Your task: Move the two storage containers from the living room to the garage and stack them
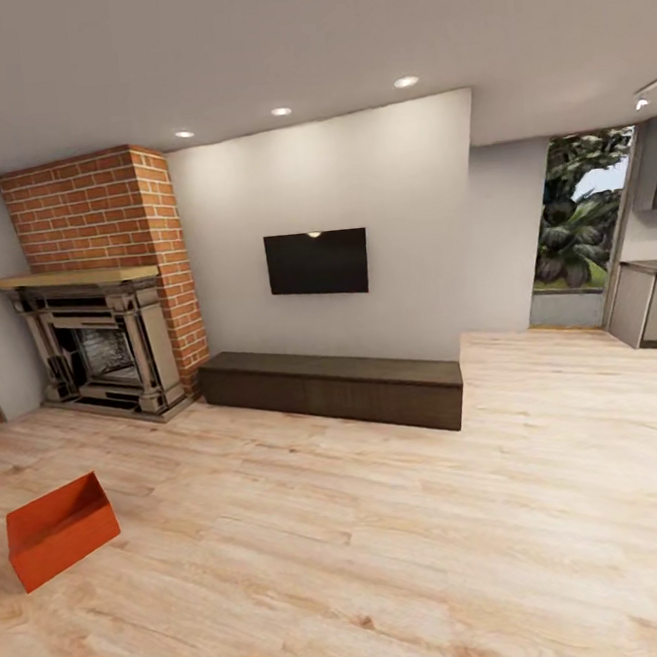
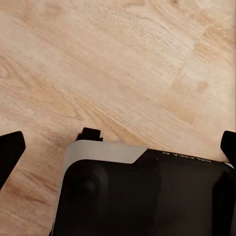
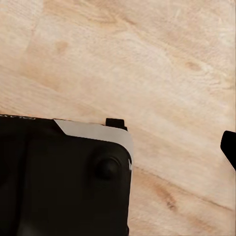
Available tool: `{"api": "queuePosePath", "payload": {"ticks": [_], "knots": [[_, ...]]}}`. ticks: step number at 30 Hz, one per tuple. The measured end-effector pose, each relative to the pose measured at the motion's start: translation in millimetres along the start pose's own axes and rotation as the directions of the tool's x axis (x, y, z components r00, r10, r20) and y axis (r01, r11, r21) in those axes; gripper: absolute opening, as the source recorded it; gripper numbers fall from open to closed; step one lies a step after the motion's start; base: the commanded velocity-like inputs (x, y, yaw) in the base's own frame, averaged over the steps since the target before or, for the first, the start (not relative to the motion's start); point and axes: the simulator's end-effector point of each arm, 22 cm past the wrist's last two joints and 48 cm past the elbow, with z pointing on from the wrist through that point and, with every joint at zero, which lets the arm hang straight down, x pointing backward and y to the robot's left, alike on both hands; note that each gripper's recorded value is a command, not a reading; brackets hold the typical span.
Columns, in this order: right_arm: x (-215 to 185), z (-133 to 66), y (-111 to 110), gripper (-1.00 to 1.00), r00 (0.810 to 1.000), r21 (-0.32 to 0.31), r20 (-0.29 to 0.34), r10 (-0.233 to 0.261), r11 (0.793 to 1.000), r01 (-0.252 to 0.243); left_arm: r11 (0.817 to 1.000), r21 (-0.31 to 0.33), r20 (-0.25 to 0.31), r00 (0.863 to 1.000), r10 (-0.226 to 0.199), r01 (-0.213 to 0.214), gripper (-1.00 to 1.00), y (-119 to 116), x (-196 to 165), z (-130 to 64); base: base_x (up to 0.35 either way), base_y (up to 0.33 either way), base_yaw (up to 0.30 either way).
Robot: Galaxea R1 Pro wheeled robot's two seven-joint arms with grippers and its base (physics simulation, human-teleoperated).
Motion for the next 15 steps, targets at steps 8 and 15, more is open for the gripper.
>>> {"api": "queuePosePath", "payload": {"ticks": [8,15], "knots": [[0.5,-0.2,6.5,1.00,1.000,-0.010,-0.005,0.004,1.000,-0.004,1.000,0.000,0.003,1.000,0.000,0.000,1.00,0.0,-0.8,0.0,0.318,0.000,0.004],[-1.8,-0.2,6.9,1.00,1.000,-0.010,0.005,0.013,1.000,-0.013,1.000,0.000,0.007,1.000,0.000,0.000,1.00,0.1,-1.7,0.0,0.316,0.000,0.233]]}}
